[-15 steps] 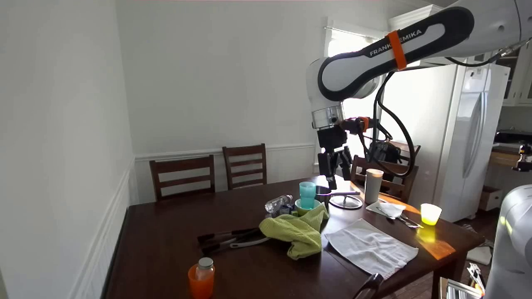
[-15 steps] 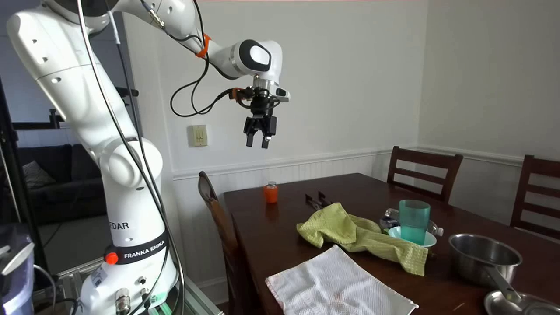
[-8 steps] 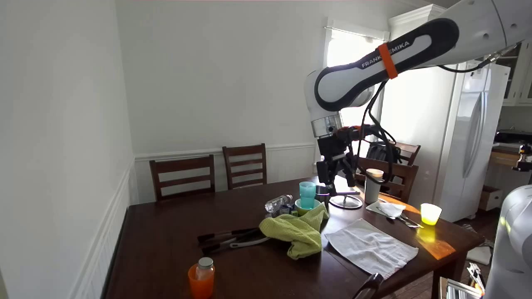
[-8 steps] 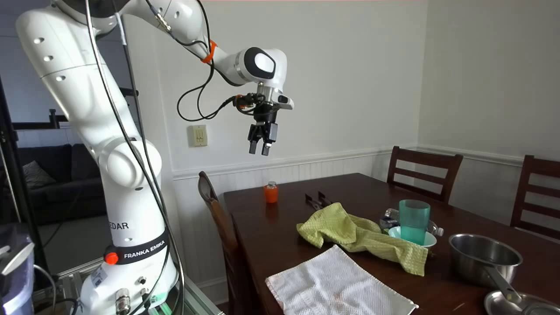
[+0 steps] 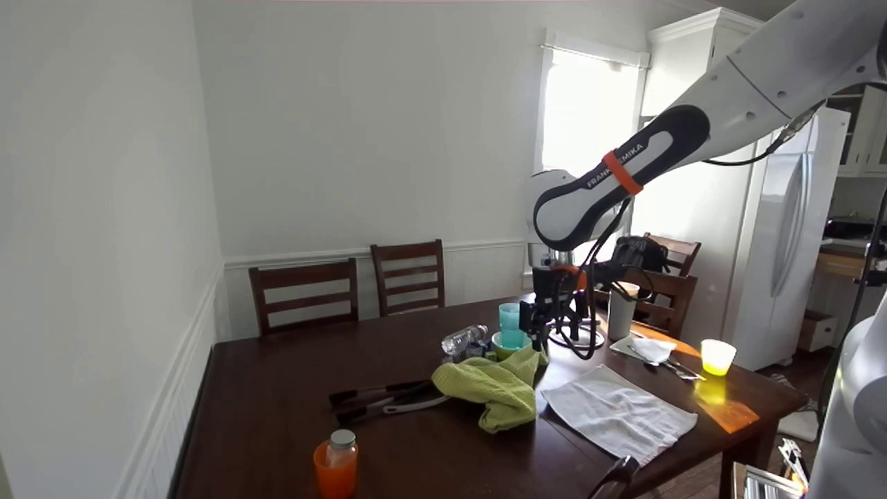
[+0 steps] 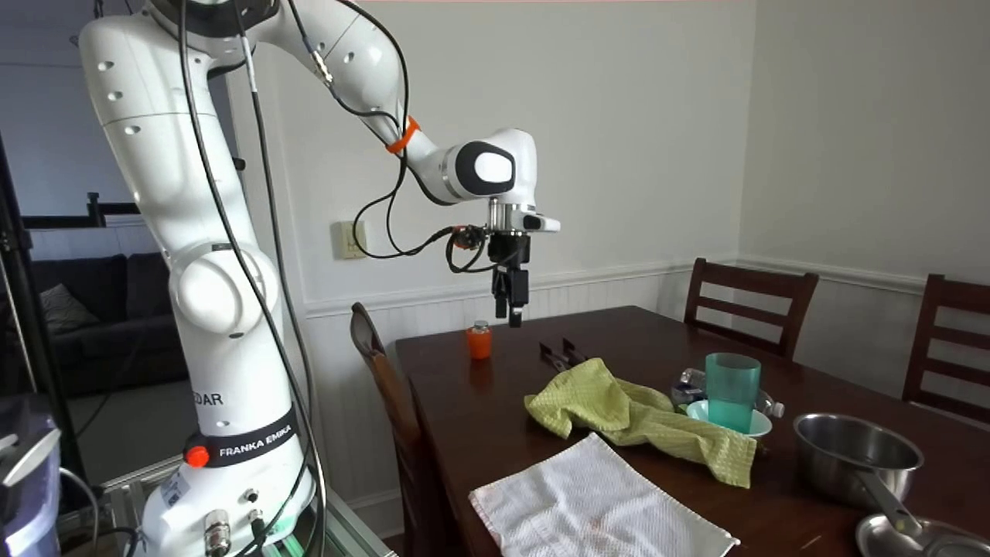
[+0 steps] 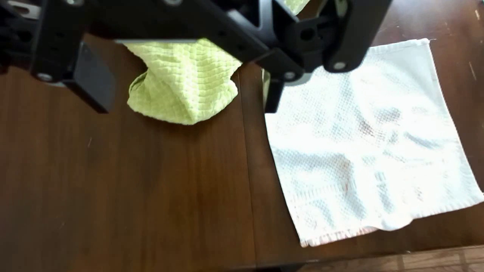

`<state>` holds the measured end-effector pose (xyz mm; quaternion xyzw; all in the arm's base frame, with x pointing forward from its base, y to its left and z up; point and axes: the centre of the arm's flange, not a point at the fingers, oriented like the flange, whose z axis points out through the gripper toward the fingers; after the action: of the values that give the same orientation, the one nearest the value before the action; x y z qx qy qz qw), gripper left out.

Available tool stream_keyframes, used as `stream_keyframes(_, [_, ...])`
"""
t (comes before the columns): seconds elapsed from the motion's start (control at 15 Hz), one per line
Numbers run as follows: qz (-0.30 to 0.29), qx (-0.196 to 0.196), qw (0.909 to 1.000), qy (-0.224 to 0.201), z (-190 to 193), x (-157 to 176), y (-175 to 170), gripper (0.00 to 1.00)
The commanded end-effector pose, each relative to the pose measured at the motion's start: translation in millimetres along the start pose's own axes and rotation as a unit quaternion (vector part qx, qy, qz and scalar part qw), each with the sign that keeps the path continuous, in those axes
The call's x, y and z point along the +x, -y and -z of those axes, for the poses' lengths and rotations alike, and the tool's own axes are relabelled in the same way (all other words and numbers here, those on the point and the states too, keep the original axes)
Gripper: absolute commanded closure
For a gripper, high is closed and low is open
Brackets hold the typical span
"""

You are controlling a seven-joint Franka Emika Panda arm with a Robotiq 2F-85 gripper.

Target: Fold the white towel once using the top left towel corner onto the bottom right towel corner

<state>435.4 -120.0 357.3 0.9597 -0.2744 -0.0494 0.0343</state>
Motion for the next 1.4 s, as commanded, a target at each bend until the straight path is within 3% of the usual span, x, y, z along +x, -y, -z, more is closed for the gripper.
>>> stream_keyframes(0.0, [-0.046, 0.033, 0.9984, 0.005, -37, 16, -18, 0.0])
stream_keyframes(0.07, [-0.025, 0.016, 0.9996, -0.002, -20, 8, -14, 0.0])
stream_keyframes(0.53, [-0.048, 0.017, 0.9986, 0.011, -46, 19, -25, 0.0])
stream_keyframes(0.6, [-0.035, 0.032, 0.9988, 0.011, -52, 22, -29, 0.0])
stream_keyframes(1.0, [-0.026, 0.029, 0.9978, -0.054, -86, 39, -50, 0.0])
stream_keyframes(1.33, [-0.055, 0.039, 0.9955, -0.067, -124, 57, -66, 0.0])
